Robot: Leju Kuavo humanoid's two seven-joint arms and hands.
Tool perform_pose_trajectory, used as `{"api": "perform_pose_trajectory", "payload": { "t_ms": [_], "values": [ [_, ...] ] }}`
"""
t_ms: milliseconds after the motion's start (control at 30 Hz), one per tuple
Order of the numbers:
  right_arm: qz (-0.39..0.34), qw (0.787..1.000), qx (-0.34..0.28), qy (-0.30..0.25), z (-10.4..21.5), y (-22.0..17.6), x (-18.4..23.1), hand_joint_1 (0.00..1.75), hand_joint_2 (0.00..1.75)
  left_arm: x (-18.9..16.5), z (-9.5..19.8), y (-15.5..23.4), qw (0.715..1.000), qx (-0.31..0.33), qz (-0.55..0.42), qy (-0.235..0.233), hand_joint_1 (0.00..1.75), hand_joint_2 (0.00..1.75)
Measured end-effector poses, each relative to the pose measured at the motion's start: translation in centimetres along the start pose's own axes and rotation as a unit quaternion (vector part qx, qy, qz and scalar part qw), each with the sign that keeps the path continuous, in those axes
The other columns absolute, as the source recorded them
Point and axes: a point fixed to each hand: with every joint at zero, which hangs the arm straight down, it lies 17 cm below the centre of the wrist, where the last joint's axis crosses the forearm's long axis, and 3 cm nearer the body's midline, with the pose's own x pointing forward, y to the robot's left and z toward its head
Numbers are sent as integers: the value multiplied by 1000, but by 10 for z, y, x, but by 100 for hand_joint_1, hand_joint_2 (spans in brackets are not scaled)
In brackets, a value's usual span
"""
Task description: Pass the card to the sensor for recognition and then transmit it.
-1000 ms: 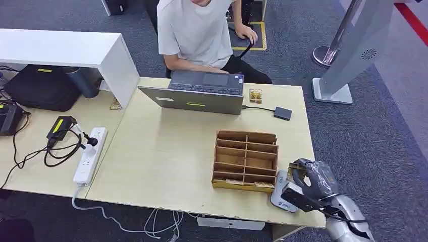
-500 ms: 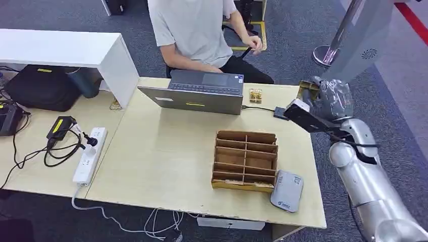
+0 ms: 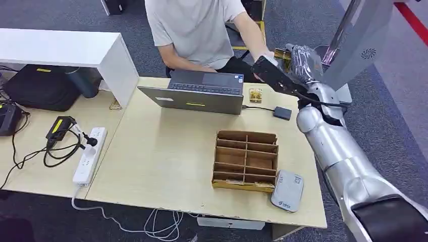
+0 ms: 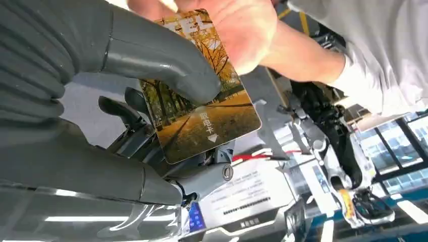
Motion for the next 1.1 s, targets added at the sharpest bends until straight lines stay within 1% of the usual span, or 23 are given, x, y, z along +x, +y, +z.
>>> {"api": "perform_pose_trajectory", "payload": {
  "t_ms": [67,100,267,367,467,667,967,1033,1100],
  "values": [
    [-5,1000,3,2,-1,3,0,175,175,1,0,-1,1000,-1,1,0,0,175],
    [-8,1000,5,3,0,5,0,0,175,1,0,-2,1000,-3,1,0,0,175],
    [-22,1000,15,2,2,14,-2,0,175,3,2,-11,1000,-25,9,-1,0,175],
    [-27,999,16,-4,3,16,1,0,175,3,1,-9,1000,-18,13,-1,0,175],
    [-36,999,16,-21,5,18,6,0,175,2,1,-8,1000,-15,19,0,0,175],
    [-58,996,21,-65,20,32,20,0,175,1,1,-7,999,-12,31,-4,0,175],
    [-59,996,21,-69,21,33,21,0,175,0,1,-6,999,-11,32,-4,0,175],
    [-67,995,21,-76,25,34,24,0,175,-1,2,-5,999,-9,36,-5,0,175],
    [-113,988,13,-107,51,35,32,0,175,-9,3,-2,998,1,67,-7,0,175]
  ]
}}
